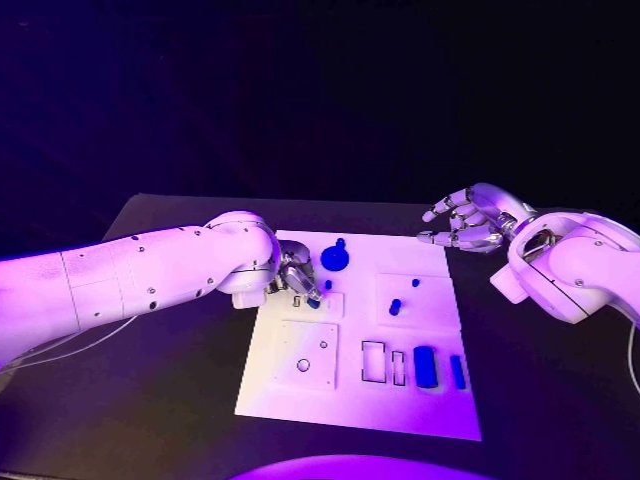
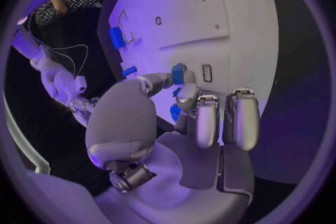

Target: Assemble the parts on the task board

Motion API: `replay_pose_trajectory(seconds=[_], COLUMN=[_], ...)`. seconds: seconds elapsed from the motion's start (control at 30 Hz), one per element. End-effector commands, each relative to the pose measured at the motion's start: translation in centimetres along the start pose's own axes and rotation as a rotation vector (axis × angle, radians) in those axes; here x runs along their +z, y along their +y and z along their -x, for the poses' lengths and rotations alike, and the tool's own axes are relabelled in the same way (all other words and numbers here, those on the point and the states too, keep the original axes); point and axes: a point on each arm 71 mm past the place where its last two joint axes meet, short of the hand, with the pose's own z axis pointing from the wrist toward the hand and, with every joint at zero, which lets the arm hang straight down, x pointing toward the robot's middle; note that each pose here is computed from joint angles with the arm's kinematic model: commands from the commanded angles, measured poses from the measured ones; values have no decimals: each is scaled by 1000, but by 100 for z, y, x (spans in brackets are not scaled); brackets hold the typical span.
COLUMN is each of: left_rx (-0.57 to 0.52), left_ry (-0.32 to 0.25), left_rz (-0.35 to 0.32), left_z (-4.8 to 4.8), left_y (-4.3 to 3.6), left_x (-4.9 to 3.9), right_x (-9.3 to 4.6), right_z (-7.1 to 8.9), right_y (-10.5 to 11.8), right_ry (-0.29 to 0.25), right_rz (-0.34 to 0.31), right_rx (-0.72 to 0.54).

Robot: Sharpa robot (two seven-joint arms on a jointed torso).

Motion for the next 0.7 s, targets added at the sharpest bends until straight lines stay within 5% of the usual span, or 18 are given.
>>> replay_pose_trajectory(seconds=[0.03, 0.7], left_rx=[19, -82], left_ry=[-20, -92], left_rz=[9, -19], left_z=[-4, -34], left_y=[20, 40], left_x=[9, -40], right_x=[-1, -5], right_z=[-14, -15], right_y=[14, 11], right_ry=[15, 16], right_rz=[9, 11], right_rx=[-5, -5])
